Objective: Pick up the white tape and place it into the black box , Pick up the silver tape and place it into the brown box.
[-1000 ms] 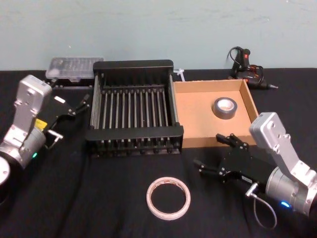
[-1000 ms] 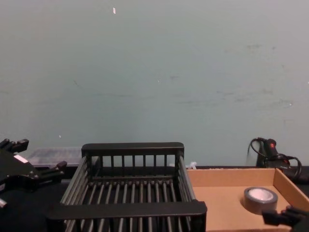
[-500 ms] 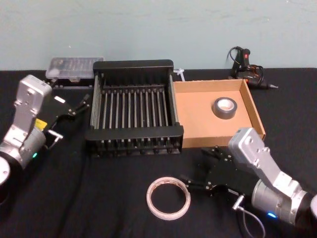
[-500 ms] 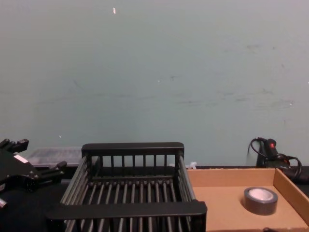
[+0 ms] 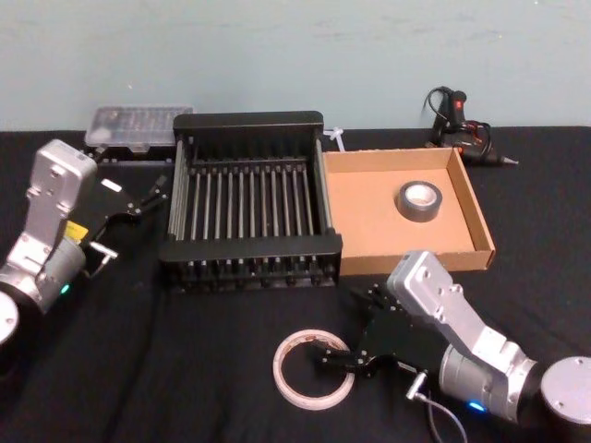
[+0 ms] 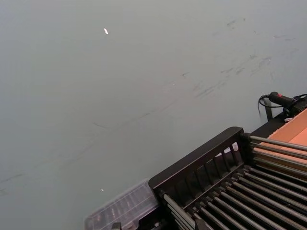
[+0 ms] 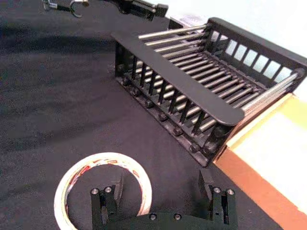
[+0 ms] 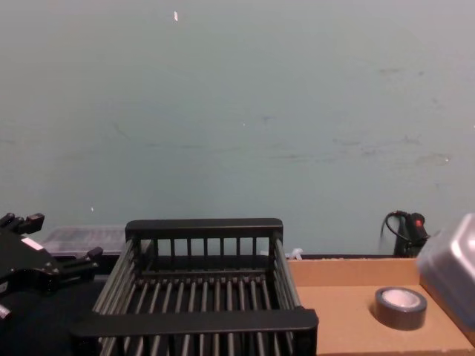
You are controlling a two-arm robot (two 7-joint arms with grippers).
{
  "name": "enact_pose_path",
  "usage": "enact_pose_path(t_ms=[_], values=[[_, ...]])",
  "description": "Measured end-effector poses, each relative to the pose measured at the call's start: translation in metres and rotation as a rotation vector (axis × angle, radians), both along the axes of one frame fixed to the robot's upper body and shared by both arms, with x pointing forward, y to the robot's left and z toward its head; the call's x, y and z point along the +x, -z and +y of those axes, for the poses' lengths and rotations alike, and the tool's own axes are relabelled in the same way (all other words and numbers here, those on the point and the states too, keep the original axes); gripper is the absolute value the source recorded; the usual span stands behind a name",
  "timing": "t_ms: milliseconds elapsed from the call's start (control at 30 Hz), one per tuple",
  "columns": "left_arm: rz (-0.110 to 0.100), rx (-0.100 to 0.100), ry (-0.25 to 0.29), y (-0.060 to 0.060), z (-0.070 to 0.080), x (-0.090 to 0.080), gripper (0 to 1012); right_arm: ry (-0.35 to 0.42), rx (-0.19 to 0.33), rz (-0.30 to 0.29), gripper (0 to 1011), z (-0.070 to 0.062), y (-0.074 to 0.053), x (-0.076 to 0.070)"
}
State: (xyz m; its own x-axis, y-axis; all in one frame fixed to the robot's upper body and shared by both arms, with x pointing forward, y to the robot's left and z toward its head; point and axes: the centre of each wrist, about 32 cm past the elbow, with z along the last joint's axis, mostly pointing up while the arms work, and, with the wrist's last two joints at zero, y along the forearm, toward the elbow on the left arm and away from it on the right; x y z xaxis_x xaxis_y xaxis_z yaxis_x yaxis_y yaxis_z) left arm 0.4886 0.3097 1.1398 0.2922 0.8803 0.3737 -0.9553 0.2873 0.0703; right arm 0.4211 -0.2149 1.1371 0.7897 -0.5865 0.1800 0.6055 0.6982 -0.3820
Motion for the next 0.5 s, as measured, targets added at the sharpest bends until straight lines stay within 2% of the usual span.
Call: enact_pose_path(t_ms=[500], values=[[0.0,0.0,0.0,0.0,0.0,0.0,1001,0.0,-0.025,0.024,1002,0.006,0.012,0.004]])
